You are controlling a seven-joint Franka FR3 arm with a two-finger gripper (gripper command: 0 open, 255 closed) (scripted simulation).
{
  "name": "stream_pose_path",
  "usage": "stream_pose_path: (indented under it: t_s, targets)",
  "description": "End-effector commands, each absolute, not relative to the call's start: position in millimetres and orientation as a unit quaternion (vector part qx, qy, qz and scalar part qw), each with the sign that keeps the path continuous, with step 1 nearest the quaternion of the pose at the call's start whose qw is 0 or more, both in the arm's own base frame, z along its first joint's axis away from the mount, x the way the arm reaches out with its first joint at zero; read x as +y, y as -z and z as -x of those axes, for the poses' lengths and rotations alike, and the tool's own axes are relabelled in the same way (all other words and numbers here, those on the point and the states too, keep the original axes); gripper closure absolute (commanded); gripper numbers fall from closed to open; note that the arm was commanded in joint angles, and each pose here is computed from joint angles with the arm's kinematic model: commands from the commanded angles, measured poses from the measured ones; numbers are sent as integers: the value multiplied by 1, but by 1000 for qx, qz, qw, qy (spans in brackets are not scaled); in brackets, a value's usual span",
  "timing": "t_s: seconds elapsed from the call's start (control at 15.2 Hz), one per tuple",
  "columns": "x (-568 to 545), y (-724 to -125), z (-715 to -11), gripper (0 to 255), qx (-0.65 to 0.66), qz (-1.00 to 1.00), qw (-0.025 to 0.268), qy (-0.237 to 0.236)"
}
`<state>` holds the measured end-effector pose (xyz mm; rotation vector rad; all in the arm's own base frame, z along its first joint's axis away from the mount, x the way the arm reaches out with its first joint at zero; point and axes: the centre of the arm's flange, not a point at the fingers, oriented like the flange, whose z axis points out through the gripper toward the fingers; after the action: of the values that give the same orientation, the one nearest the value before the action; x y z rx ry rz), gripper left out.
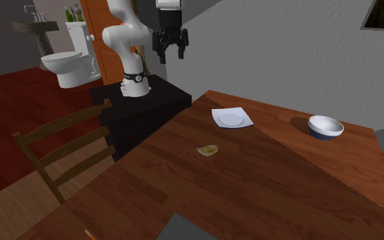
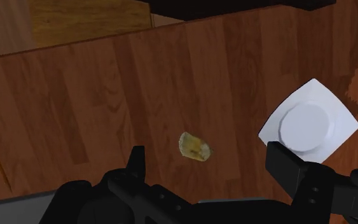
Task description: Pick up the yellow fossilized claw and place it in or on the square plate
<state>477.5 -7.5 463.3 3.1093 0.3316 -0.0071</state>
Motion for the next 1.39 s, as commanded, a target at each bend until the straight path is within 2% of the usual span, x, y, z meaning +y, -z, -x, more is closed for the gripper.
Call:
stream_pose_path:
  t_s: [0.0,1.32]
  targets:
    - [-4,-439,-497,0,115,-993,4,11]
    - [3,-207,-652,0,203,-975,-24,92]
